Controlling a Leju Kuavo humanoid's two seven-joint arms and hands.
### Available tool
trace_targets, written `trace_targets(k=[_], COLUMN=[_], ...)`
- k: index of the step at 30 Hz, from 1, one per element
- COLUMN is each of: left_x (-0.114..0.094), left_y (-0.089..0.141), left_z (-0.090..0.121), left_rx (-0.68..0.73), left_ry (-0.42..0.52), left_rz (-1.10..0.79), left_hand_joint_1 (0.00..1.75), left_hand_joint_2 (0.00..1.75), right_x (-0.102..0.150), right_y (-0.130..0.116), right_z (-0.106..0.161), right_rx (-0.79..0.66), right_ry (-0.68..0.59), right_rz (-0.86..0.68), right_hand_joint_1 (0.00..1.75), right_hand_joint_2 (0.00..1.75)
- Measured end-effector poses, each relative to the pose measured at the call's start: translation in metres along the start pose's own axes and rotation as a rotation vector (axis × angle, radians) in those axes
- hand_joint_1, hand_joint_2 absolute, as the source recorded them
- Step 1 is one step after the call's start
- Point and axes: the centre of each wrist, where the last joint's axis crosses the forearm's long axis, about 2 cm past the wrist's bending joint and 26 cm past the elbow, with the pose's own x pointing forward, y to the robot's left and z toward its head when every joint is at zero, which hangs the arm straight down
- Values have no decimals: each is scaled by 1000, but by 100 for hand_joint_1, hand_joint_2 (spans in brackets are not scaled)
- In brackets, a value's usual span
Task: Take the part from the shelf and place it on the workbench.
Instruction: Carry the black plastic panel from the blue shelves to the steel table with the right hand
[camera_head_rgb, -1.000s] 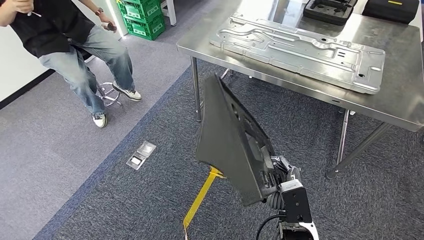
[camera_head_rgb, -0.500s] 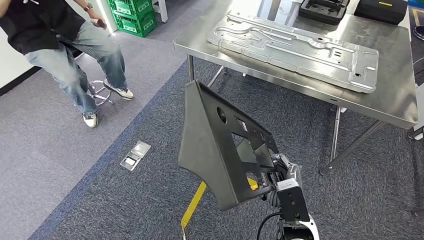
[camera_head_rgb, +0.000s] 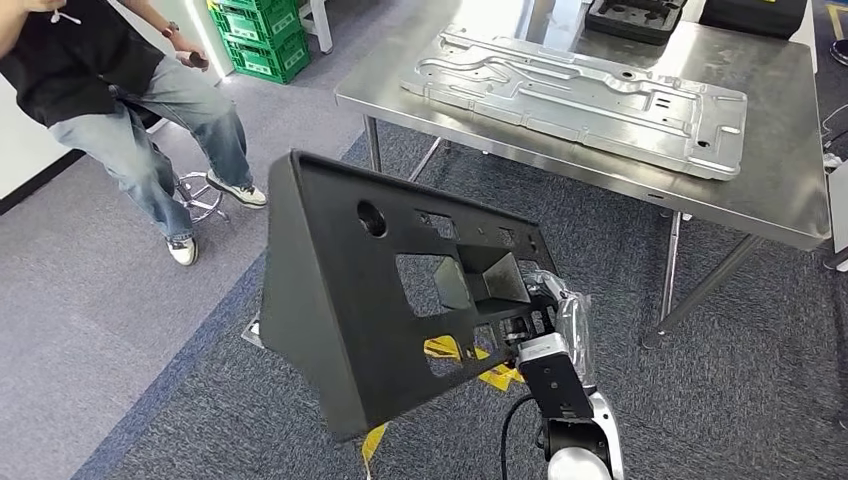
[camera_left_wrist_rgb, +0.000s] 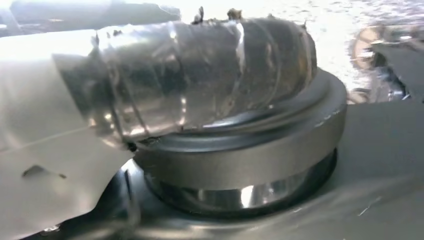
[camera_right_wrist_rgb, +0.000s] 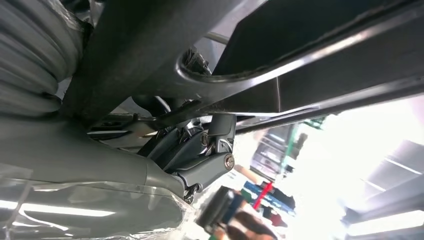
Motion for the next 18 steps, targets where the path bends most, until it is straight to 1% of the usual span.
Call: trace_targets(k=[5,18], left_x=[5,0], left_y=[0,-1], left_z=[-3,0], left_rx=[-2,-4], left_ry=[-6,4], left_rz=[1,-3], left_hand_joint_1=[0,0], left_hand_joint_2=[0,0], right_x=[-1,-5], right_y=[8,12], right_z=[-2,-5], right_rx=[7,6], right_ry=[17,43], right_rz=[-5,-2], right_hand_joint_1=[175,175], right_hand_joint_2=[175,175])
